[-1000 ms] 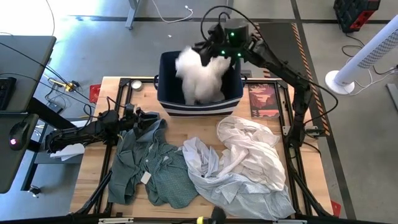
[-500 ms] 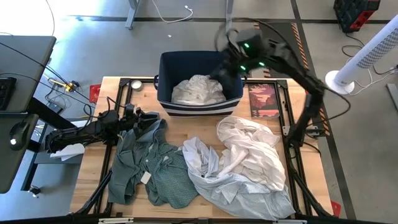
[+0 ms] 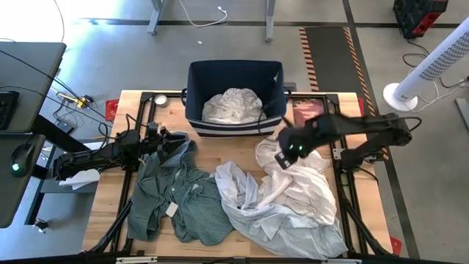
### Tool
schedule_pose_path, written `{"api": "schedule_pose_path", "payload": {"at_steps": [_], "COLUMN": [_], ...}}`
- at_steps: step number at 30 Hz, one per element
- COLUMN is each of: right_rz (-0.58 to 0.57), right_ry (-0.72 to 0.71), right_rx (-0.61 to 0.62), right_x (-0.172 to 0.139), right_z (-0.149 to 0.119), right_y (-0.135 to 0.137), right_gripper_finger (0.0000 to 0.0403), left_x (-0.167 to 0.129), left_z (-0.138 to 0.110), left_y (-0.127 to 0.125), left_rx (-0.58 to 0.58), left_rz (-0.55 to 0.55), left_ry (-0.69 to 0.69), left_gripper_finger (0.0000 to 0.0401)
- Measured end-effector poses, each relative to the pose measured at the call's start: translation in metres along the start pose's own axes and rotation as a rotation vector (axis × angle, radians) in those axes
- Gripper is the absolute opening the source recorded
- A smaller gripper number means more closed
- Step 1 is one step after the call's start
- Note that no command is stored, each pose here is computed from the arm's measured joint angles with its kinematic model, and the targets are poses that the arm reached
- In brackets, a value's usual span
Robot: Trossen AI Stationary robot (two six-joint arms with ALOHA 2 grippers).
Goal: Sort clothes
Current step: Put the white polo shirt into the blue bin
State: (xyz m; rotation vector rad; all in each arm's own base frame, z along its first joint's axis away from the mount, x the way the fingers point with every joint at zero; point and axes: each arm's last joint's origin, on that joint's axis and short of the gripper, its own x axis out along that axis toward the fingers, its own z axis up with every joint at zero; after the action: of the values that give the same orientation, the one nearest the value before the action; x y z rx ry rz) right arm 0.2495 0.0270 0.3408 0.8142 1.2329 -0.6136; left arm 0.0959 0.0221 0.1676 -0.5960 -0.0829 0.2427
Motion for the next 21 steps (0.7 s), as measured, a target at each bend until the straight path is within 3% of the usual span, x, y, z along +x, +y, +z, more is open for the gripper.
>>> {"api": "schedule_pose_path", "payload": {"at_steps": [3, 8, 13, 15, 17, 19, 21], "right_rz": [-0.072, -0.182, -0.135, -0.098, -0.078, -0.071, -0.044], "right_ry": [0.105, 0.088, 0.145, 0.157, 0.178, 0.193, 0.162], "right_rx": [0.003, 0.039, 0.079, 0.108, 0.14, 0.166, 0.132], "right_x": [0.038, 0.099, 0.166, 0.188, 0.2, 0.203, 0.196], "right_z": [-0.01, -0.019, -0.027, -0.029, -0.031, -0.029, -0.026], "right_y": [-0.009, -0.027, -0.039, -0.042, -0.044, -0.043, -0.039], "right_gripper_finger": [0.0154, 0.0189, 0.0194, 0.0171, 0.0123, 0.0056, 0.0018], "left_x": [0.0, 0.0, 0.0, 0.0, 0.0, 0.0, 0.0], "left_z": [0.0, 0.0, -0.001, -0.001, -0.001, -0.001, -0.001], "left_y": [0.0, 0.0, 0.0, 0.0, 0.0, 0.0, 0.0], "left_rx": [0.0, 0.0, 0.0, -0.003, -0.018, -0.02, -0.03], "left_rz": [0.0, 0.0, 0.004, 0.004, 0.003, 0.004, 0.004], "left_ry": [0.0, 0.0, 0.006, 0.008, 0.009, 0.009, 0.009], "left_gripper_finger": [0.0157, 0.0157, 0.0157, 0.0157, 0.0157, 0.0157, 0.0157]}}
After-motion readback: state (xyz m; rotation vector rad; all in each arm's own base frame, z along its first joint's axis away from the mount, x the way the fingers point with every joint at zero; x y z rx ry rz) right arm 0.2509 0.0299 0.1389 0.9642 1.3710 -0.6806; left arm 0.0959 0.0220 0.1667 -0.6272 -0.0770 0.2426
